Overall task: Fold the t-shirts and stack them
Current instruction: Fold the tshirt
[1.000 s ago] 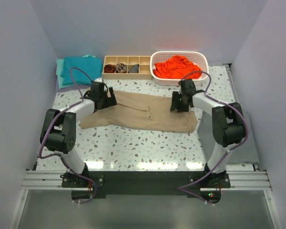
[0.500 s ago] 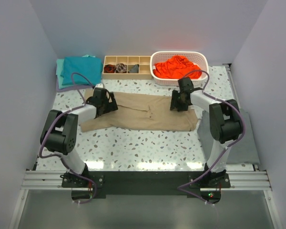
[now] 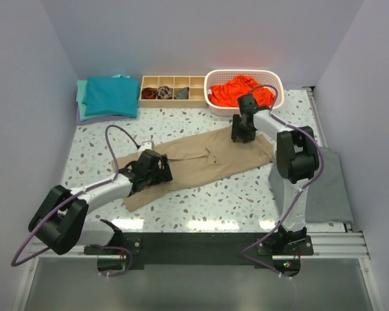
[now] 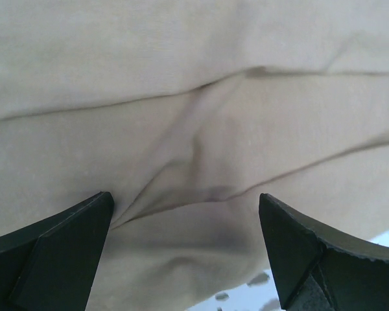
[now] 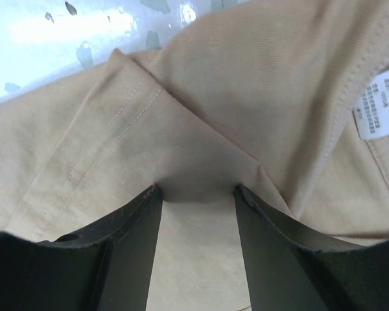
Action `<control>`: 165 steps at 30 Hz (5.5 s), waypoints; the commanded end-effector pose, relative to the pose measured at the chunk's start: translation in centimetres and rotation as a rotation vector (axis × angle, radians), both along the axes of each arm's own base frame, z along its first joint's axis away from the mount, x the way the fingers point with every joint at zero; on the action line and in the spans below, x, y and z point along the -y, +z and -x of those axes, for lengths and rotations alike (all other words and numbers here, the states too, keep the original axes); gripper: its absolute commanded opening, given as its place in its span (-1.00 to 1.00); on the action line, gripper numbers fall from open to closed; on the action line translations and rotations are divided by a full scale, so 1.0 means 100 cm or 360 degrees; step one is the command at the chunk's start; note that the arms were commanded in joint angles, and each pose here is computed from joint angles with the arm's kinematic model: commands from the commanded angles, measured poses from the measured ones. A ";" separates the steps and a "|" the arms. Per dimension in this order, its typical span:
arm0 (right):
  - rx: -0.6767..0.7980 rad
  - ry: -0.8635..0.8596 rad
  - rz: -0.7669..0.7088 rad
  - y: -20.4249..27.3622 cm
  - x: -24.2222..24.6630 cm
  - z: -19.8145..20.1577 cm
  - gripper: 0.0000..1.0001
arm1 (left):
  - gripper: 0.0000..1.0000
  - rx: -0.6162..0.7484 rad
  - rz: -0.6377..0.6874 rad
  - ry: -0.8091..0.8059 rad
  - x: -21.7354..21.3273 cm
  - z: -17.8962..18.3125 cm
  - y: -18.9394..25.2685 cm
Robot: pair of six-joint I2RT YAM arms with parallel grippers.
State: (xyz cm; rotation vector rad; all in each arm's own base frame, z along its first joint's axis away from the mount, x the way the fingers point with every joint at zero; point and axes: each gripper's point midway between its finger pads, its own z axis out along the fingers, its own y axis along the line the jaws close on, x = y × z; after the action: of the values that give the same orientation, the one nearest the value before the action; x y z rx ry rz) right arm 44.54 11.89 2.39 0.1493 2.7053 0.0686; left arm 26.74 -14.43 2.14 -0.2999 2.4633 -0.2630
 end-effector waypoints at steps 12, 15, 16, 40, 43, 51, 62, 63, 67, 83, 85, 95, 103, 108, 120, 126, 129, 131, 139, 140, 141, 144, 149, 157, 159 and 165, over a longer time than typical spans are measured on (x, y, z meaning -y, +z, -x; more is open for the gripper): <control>0.0242 0.0257 -0.0198 0.061 -0.048 -0.039 0.06 | 1.00 -0.0206 -0.0087 -0.0303 0.042 0.117 0.019; 0.0416 0.0207 -0.0178 0.097 -0.035 -0.032 0.09 | 1.00 0.0108 -0.0205 -0.0245 0.048 0.070 0.071; 0.0445 0.0179 -0.0155 0.105 -0.028 -0.029 0.10 | 1.00 0.0161 -0.0252 -0.0241 0.050 0.060 0.078; 0.0031 0.0110 0.0014 0.001 -0.006 0.014 0.10 | 1.00 0.0123 -0.0481 -0.0373 0.075 -0.044 0.000; -0.0063 0.0189 0.0009 -0.015 -0.019 0.018 0.08 | 1.00 0.0008 -0.0413 -0.0376 0.072 -0.022 -0.017; -0.0176 0.0462 0.0002 -0.031 -0.083 0.013 0.08 | 1.00 -0.0263 -0.0277 -0.0524 0.093 0.064 -0.051; -0.0169 0.0776 -0.0046 -0.028 -0.167 -0.010 0.11 | 1.00 -0.0435 0.0112 -0.0797 0.138 0.130 -0.018; -0.0166 0.0799 -0.0055 -0.029 -0.173 -0.011 0.11 | 1.00 -0.0440 0.0143 -0.0829 0.142 0.133 -0.013; -0.0157 0.0837 -0.0118 -0.033 -0.188 -0.020 0.15 | 1.00 -0.0421 0.0247 -0.0923 0.160 0.136 0.015; 0.0420 0.0874 -0.0188 0.094 -0.181 -0.048 0.19 | 1.00 0.0254 -0.0118 -0.0627 0.138 0.036 0.152; 0.0529 0.0870 -0.0175 0.132 -0.172 -0.043 0.19 | 1.00 0.0309 -0.0170 -0.0554 0.122 0.019 0.166; 0.0453 0.0756 -0.0284 0.160 -0.122 0.054 0.18 | 1.00 0.0569 -0.0229 -0.0461 0.094 -0.060 0.185; 0.0272 0.0892 -0.0532 0.145 -0.112 0.177 0.20 | 1.00 0.0559 -0.0128 -0.0527 0.123 -0.142 0.143; 0.0103 0.1041 -0.0712 0.132 -0.131 0.246 0.21 | 1.00 0.0465 -0.0042 -0.0602 0.140 -0.176 0.104; -0.0238 0.1394 -0.0636 0.066 -0.174 0.346 0.21 | 1.00 0.0349 0.0016 -0.0700 0.149 -0.216 0.037; -0.0318 0.1491 -0.0628 0.040 -0.203 0.364 0.21 | 1.00 0.0327 -0.0004 -0.0752 0.146 -0.235 0.025; -0.0339 0.1518 -0.0602 0.024 -0.211 0.366 0.21 | 1.00 0.0339 0.0010 -0.0762 0.141 -0.245 0.026; -0.0324 0.1518 -0.0583 0.015 -0.215 0.361 0.21 | 1.00 0.0338 0.0034 -0.0775 0.137 -0.250 0.027; -0.0448 0.1429 -0.0302 -0.021 -0.186 0.359 0.19 | 1.00 0.0366 0.0031 -0.0878 0.139 -0.272 0.031; -0.0490 0.1404 -0.0237 -0.022 -0.173 0.363 0.19 | 1.00 0.0349 0.0019 -0.0875 0.137 -0.274 0.024; -0.0506 0.1372 -0.0196 -0.023 -0.165 0.364 0.19 | 1.00 0.0361 0.0026 -0.0879 0.138 -0.278 0.028; -0.0557 0.1277 -0.0028 -0.023 -0.128 0.372 0.19 | 1.00 0.0346 0.0041 -0.0871 0.133 -0.284 0.024; -0.0564 0.1053 0.0173 -0.016 -0.072 0.381 0.21 | 1.00 0.0360 0.0051 -0.0836 0.117 -0.292 0.032; -0.0458 0.0835 0.0266 0.002 -0.042 0.377 0.22 | 1.00 0.0410 0.0011 -0.0773 0.094 -0.305 0.050; -0.0406 0.0817 0.0264 0.010 -0.041 0.372 0.22 | 1.00 0.0399 -0.0020 -0.0750 0.087 -0.307 0.050; -0.0085 0.0928 0.0024 0.065 -0.068 0.351 0.22 | 1.00 0.0509 -0.0128 -0.0735 0.075 -0.317 0.079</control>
State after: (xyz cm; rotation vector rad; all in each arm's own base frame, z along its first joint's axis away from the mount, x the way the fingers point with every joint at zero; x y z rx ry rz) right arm 7.25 17.20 4.53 -0.6800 2.8697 0.1227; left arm 56.26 -23.23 4.13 0.3013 2.3225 -0.4514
